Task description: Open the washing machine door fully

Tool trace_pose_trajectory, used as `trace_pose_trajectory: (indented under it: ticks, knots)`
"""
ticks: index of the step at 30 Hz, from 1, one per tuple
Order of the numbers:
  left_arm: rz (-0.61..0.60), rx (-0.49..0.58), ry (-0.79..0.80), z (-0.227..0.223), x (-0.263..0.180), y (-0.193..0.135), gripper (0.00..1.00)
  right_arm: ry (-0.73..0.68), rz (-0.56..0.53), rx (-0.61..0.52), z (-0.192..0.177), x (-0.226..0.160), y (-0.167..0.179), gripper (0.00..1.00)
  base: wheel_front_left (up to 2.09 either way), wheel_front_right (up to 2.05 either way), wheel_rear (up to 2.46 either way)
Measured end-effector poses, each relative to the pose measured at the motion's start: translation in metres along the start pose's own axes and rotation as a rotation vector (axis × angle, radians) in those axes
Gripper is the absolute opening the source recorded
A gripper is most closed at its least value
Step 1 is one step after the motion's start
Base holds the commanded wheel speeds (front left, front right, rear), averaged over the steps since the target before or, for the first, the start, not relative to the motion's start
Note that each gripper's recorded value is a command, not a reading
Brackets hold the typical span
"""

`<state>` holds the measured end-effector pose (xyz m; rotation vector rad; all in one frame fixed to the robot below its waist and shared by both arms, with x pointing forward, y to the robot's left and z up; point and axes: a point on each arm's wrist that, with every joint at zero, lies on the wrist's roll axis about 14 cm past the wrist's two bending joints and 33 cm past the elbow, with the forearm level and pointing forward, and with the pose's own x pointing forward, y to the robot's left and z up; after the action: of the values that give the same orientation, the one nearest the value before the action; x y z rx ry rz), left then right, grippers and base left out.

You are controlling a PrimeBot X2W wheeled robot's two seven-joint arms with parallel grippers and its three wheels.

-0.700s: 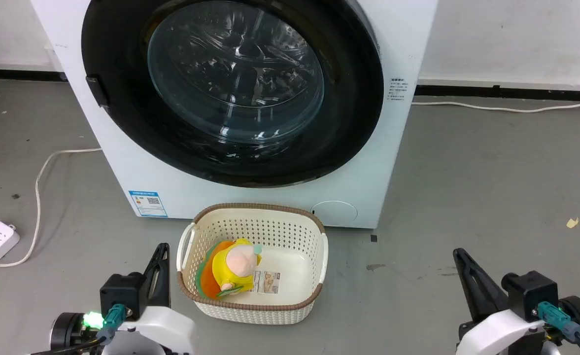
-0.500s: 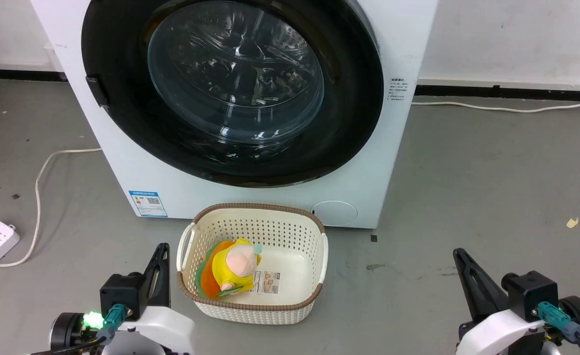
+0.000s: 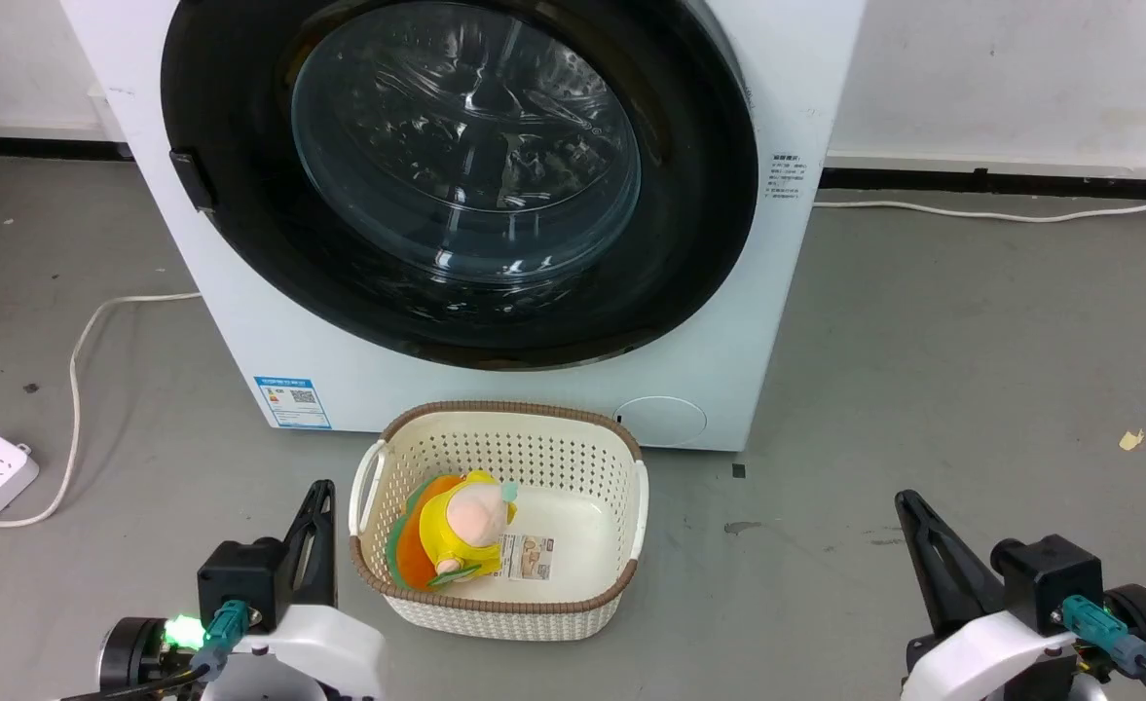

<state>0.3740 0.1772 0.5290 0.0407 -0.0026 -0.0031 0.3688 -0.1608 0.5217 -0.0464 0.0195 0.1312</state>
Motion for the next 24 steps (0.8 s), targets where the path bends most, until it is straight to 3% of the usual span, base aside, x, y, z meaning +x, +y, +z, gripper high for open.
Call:
trace_pose_trajectory:
  ticks: [8,9,24]
  knots:
    - [0.0,0.0,0.0,0.0,0.0,0.0001,0.0,0.0,0.0,0.0,0.0,0.0,0.0001,0.0,0.0,0.0,0.0]
    - [0.001,-0.001,0.0,-0.0001,0.0,0.0002,1.0,0.0,0.001,0.0,-0.0002,0.0,0.0002,1.0,0.0,0.0,0.0]
    - [-0.004,-0.003,-0.015,0.0013,0.0005,-0.0035,1.0,-0.016,0.002,0.014,0.0012,0.0002,0.0005,1.0,0.0,0.0,0.0]
